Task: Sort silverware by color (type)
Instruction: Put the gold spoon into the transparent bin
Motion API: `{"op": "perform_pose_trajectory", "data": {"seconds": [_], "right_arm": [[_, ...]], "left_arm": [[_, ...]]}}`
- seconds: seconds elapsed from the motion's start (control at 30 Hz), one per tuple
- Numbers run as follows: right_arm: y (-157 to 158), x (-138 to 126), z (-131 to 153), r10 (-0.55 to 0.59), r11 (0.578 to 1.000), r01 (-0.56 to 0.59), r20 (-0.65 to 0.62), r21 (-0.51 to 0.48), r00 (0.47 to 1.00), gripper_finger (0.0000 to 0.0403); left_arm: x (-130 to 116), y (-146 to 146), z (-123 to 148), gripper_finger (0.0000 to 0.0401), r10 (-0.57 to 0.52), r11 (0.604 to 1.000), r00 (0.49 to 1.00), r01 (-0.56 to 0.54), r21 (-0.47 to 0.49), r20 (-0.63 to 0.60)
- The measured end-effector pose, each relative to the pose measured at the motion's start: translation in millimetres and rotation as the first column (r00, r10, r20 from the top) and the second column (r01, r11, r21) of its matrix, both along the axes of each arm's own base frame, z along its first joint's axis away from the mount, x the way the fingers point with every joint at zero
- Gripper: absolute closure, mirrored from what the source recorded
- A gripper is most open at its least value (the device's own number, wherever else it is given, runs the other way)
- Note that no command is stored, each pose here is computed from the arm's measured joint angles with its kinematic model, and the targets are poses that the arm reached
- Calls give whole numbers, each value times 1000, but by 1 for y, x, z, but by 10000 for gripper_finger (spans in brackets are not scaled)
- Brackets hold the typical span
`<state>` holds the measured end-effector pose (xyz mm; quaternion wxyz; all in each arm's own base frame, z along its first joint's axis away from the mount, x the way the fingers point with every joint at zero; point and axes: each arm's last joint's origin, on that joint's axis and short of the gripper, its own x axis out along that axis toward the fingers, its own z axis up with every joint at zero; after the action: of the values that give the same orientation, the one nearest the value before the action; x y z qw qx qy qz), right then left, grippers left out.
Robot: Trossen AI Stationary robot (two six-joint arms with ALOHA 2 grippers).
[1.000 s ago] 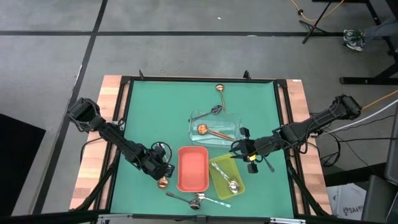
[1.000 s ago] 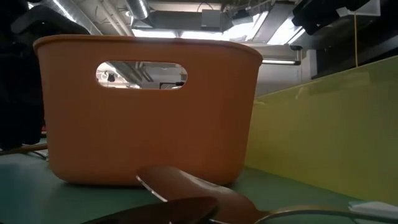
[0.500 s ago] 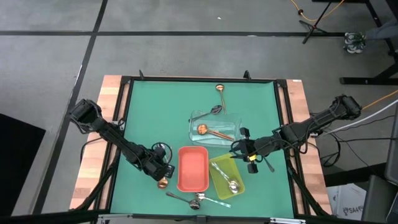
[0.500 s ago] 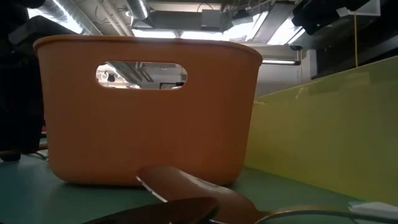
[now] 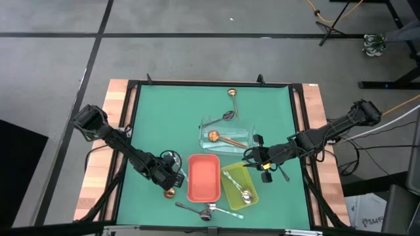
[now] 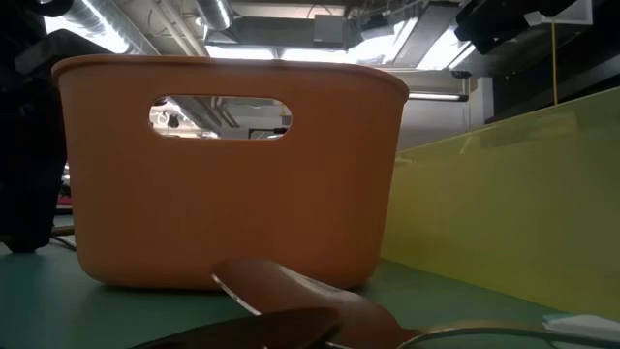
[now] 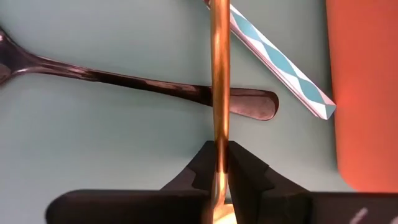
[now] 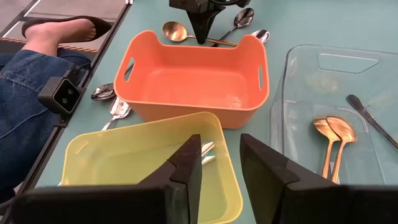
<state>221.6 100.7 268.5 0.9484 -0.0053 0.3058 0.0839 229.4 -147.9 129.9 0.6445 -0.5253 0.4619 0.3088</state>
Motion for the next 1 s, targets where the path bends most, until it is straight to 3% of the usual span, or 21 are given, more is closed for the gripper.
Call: {"op": "perform_pose_trajectory", "data": {"seconds": [0.4, 0.63, 0.77, 1.0], "right_arm": [[0, 0, 0, 0, 1000, 0, -1, 0, 1000, 303], [0, 0, 0, 0, 1000, 0, -1, -1, 1000, 303], [0, 0, 0, 0, 1000, 0, -2, -1, 1000, 303], [0, 0, 0, 0, 1000, 0, -2, 0, 1000, 303]], "left_arm": [[-3, -1, 15, 389, -20, 999, 999, 22, -38, 47], [-8, 0, 42, 390, -137, 988, 978, 147, -54, 155], [-7, 3, 60, 391, -210, 977, 933, 214, 20, 293], [0, 16, 88, 391, -295, 950, 827, 202, 236, 479]]}}
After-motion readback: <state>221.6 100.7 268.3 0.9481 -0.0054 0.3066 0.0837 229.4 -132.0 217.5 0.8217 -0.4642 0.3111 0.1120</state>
